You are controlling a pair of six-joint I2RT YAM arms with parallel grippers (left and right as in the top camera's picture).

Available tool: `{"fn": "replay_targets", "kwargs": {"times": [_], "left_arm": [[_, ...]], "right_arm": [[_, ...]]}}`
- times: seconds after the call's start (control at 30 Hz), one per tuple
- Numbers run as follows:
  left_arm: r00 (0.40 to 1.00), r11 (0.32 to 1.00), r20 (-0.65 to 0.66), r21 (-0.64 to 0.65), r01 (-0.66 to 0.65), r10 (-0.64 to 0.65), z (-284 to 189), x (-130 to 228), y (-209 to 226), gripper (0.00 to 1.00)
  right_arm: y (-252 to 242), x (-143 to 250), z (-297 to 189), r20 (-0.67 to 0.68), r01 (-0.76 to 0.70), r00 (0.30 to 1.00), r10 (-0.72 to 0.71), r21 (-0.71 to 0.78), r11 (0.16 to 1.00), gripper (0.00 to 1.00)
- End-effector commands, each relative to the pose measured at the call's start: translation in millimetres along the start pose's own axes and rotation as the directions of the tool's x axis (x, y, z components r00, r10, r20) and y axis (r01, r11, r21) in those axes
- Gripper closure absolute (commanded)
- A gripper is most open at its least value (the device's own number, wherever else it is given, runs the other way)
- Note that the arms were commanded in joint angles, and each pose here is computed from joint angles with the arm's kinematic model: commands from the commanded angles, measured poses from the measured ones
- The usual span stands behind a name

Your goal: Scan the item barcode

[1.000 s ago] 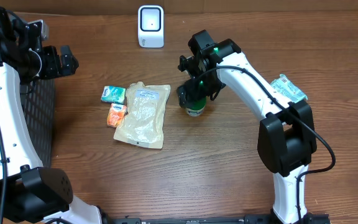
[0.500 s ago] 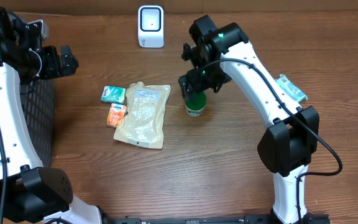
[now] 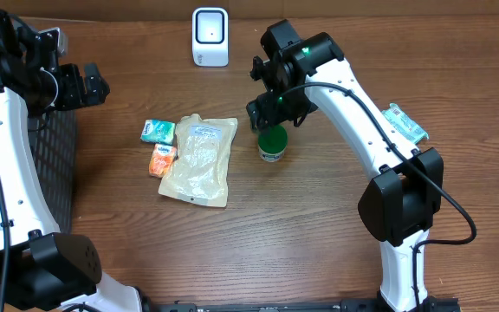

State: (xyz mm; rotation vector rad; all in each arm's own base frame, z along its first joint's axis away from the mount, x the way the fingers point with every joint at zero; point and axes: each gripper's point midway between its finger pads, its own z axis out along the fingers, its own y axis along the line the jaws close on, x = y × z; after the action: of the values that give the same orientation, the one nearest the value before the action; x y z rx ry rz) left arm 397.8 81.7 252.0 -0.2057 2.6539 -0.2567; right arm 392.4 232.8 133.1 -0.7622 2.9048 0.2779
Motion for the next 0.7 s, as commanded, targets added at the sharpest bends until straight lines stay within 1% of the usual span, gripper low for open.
{"fn": "replay_targets", "kwargs": {"times": [0.0, 0.1, 0.27, 0.37, 0.47, 0.67], "left_arm": [[0.999, 1.000, 0.047, 0.002, -0.004, 0.003, -16, -6, -4, 0.00], [0.999, 1.000, 0.047, 0.002, -0.004, 0.003, -16, -6, -4, 0.00], [0.999, 1.000, 0.047, 0.002, -0.004, 0.003, -16, -6, -4, 0.01], [0.999, 1.000, 0.047, 0.002, -0.004, 0.003, -16, -6, -4, 0.01], [0.999, 1.000, 0.047, 0.002, -0.004, 0.003, -16, -6, -4, 0.00], [0.999, 1.000, 0.047, 0.002, -0.004, 0.003, -16, -6, -4, 0.00]], "right_arm": [[4, -4, -3, 0.017, 0.007, 1.000, -0.008, 0.049, 0.999, 0.09], [12, -5, -1, 0.021, 0.024, 0.999, -0.026, 0.068, 0.997, 0.10], [5, -4, 6, 0.025, -0.004, 1.000, -0.002, 0.209, 0.978, 0.09], [-2, 1, 16, 0.017, -0.032, 0.999, 0.028, 0.257, 0.966, 0.09], [-5, 5, 22, 0.003, -0.045, 0.999, 0.046, 0.257, 0.965, 0.09], [3, 2, 25, 0.012, -0.048, 0.999, 0.047, 0.201, 0.978, 0.09]]}}
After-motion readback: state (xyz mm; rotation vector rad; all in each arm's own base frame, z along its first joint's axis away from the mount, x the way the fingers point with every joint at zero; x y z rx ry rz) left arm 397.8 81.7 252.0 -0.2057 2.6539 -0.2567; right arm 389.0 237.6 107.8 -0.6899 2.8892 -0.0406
